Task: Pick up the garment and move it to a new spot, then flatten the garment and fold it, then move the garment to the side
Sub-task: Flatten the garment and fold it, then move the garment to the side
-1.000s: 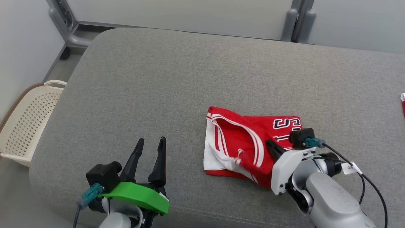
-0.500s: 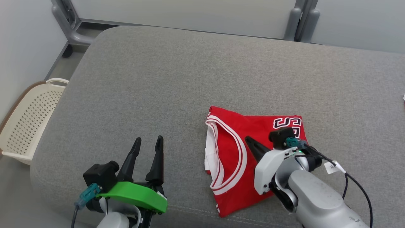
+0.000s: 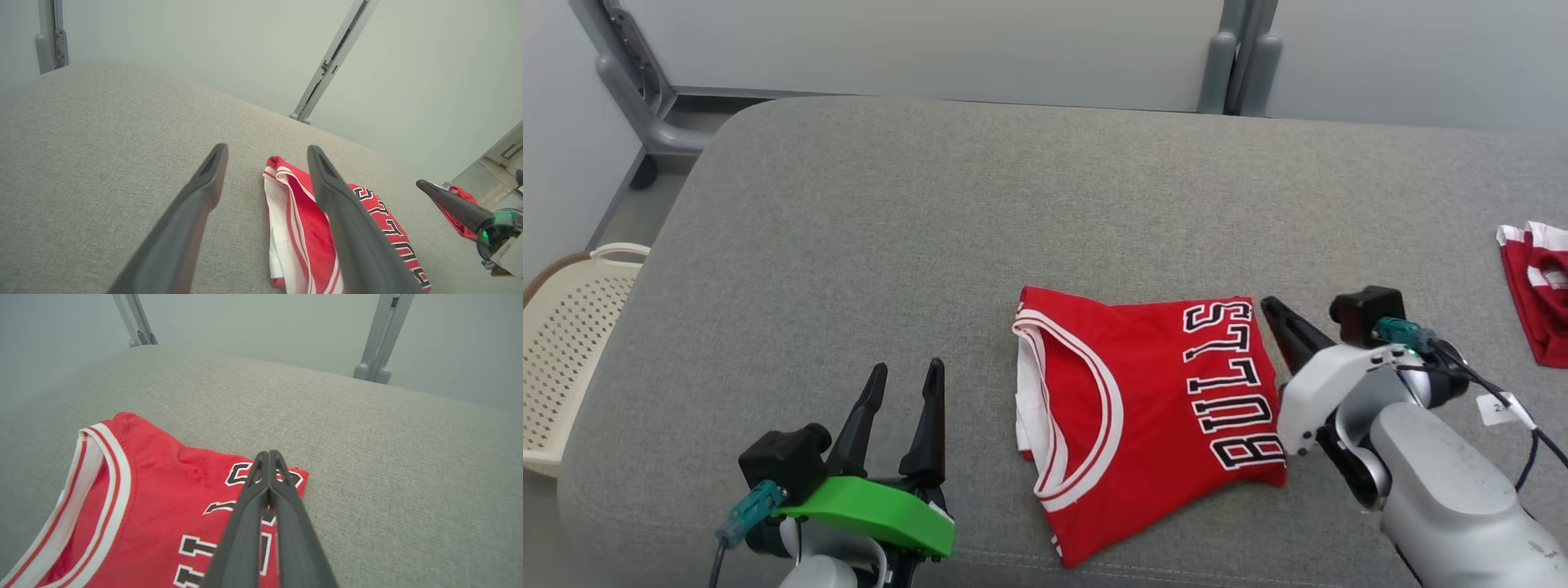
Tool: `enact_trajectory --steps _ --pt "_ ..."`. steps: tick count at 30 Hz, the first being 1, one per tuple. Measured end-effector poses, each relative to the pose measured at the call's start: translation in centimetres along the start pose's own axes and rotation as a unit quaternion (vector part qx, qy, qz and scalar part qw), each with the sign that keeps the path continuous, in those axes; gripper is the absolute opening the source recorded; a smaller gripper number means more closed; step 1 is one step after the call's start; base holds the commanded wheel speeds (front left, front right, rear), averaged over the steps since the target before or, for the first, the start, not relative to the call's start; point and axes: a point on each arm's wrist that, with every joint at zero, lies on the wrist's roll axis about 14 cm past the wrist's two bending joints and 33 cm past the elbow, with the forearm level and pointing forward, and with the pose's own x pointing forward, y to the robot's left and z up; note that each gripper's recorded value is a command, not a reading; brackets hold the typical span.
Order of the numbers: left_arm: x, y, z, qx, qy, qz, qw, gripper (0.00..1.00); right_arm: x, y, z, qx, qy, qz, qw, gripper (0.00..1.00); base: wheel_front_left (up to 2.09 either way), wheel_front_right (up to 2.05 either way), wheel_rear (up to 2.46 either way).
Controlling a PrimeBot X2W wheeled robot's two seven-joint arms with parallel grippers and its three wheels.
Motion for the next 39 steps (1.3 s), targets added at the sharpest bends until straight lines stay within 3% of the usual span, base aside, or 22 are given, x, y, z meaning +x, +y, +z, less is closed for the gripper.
enact_trajectory --steps 1,3,4,5,13,23,35,36,37,38,39 --pt "0.0 -0.2 -0.1 0.0 0.001 -0.002 1.0 1.0 -0.4 -0.7 0.0 -0.001 0.0 -0.009 1.0 0.0 0.0 0.0 0.0" --pt "0.1 -0.4 0.0 0.0 0.001 -0.006 1.0 1.0 -1.3 -2.0 -0.5 0.004 0.005 -0.029 1.0 0.14 0.0 0.0 0.0" --pt "0.1 -0.5 0.0 0.0 0.0 -0.008 1.0 1.0 -1.7 -2.5 -0.9 0.008 0.007 -0.038 0.999 0.48 0.0 0.0 0.0" --pt "0.1 -0.6 0.0 0.001 0.0 -0.01 1.0 1.0 -2.1 -2.9 -1.2 0.014 0.009 -0.046 0.999 1.0 0.0 0.0 0.0" --pt "-0.3 -0.2 0.2 0.004 0.0 -0.004 1.0 1.0 -3.7 -3.3 -5.7 0.09 0.061 -0.08 0.991 1.0 0.0 0.0 0.0" --pt "-1.4 1.4 0.6 0.006 -0.003 0.023 1.0 1.0 -1.4 -1.7 -6.5 0.204 0.085 -0.074 0.972 1.0 0.0 0.0 0.0" --pt "-2.5 3.7 0.9 0.008 -0.008 0.065 0.998 1.0 1.3 -0.7 -8.6 0.246 0.16 -0.054 0.954 1.0 0.0 0.0 0.0" --pt "-2.5 3.8 0.8 0.008 -0.007 0.067 0.998 1.0 1.5 -0.4 -8.6 0.249 0.162 -0.049 0.954 0.94 0.0 0.0 0.0" --pt "-2.5 3.9 0.8 0.008 -0.006 0.068 0.998 1.0 1.7 -0.1 -8.5 0.249 0.165 -0.043 0.953 0.94 0.0 0.0 0.0" --pt "-2.5 3.9 0.8 0.008 -0.007 0.068 0.998 1.0 1.8 0.3 -8.4 0.247 0.167 -0.036 0.954 0.45 0.0 0.0 0.0" --pt "-2.4 3.9 0.7 0.008 -0.007 0.068 0.998 1.0 1.9 0.6 -8.3 0.245 0.167 -0.03 0.955 0.34 0.0 0.0 0.0"
